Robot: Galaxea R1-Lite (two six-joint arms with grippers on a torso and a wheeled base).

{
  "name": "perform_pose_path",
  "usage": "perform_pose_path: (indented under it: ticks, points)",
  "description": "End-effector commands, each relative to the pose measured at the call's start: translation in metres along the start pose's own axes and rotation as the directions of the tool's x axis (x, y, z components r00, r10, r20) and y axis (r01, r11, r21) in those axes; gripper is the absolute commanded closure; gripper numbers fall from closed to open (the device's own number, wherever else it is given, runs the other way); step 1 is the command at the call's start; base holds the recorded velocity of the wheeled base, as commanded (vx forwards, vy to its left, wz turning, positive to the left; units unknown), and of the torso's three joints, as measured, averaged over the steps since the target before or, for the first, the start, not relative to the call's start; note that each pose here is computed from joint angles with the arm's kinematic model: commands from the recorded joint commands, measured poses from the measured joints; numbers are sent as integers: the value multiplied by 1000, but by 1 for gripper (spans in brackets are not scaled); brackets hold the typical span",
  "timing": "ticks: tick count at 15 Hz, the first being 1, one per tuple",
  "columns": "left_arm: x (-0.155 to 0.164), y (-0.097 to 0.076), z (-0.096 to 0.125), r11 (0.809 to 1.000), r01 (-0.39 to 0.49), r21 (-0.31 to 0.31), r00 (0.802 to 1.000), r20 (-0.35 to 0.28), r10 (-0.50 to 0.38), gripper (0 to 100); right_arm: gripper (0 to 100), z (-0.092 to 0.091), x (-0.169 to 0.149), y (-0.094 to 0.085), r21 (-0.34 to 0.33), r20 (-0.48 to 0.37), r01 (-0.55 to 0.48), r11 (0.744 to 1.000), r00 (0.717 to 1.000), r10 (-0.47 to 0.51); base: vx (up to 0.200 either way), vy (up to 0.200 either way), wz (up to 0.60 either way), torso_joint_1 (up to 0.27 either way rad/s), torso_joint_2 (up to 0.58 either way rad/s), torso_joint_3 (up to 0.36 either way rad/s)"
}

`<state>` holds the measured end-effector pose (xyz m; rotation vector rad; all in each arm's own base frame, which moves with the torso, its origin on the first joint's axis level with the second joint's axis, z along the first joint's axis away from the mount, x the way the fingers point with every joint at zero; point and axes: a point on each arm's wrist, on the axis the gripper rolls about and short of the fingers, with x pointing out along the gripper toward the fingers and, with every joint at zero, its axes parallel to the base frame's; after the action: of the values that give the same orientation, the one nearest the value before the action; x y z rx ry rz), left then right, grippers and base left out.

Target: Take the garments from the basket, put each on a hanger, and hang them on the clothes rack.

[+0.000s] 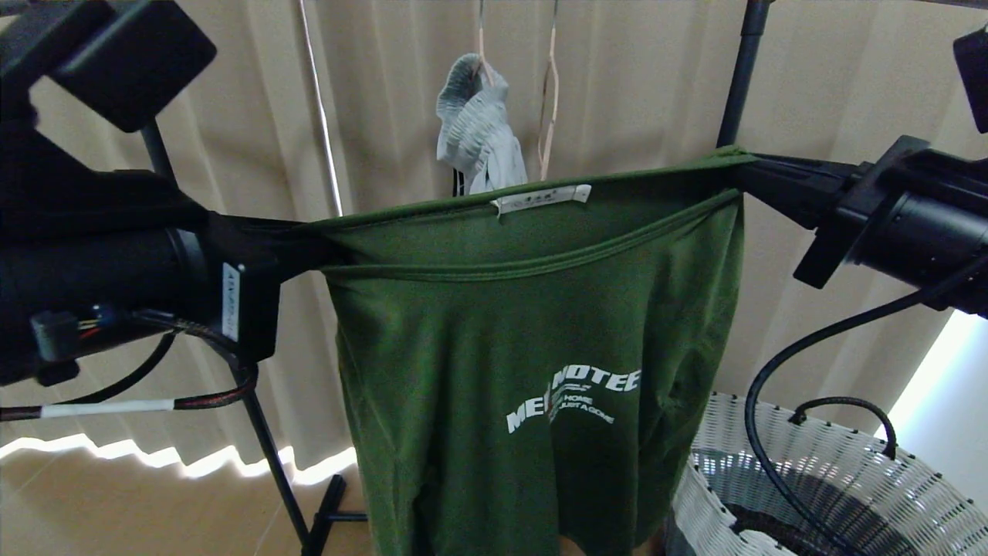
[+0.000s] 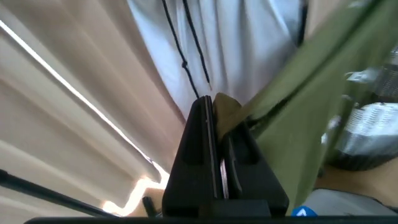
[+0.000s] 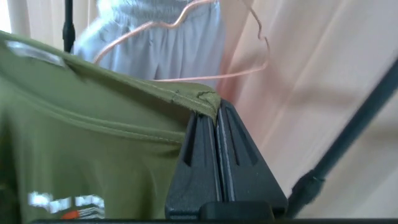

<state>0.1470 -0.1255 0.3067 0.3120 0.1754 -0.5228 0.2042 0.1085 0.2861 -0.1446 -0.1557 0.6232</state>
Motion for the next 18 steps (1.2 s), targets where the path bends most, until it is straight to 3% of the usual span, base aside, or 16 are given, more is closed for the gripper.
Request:
perform_pose_path:
  ticks: [1, 2, 3, 6, 11, 13, 16, 18]
  points:
    - [-14, 2, 0, 1000, 3, -5, 1000, 30, -3, 100, 100, -7, 11, -1, 3, -24, -3, 1000, 1000, 4, 0, 0, 0, 0, 0, 0]
    - [-23, -5, -3, 996, 92, 6, 994, 52, -92, 100, 100, -3, 18, -3, 1, -12, -2, 1000, 1000, 2, 0, 0, 0, 0, 0, 0]
    - [-25, -8, -7, 993, 114, 13, 992, 47, -115, 100, 100, -3, 21, -3, 3, -12, -1, 1000, 1000, 2, 0, 0, 0, 0, 0, 0]
    - [-23, -13, -17, 990, 134, 30, 991, 19, -135, 100, 100, -5, 25, -3, 5, -16, -5, 1000, 1000, 5, 0, 0, 0, 0, 0, 0]
    - [-25, -18, -13, 978, 207, 37, 977, 47, -209, 100, 100, -1, 23, -3, -2, 7, 2, 1000, 1000, -2, 0, 0, 0, 0, 0, 0]
    - [-17, -16, -9, 984, 176, 26, 981, 78, -178, 100, 100, 8, 10, -3, -5, 27, 13, 1000, 1000, -13, 0, 0, 0, 0, 0, 0]
    - [22, -2, 5, 1000, 11, 6, 994, 105, -12, 100, 100, 27, -19, -1, -5, 29, 13, 1000, 1000, -13, 0, 0, 0, 0, 0, 0]
    - [44, -2, 15, 996, -83, -24, 991, 107, 85, 100, 100, 34, -40, 2, -3, 18, 5, 1000, 1000, -5, 0, 0, 0, 0, 0, 0]
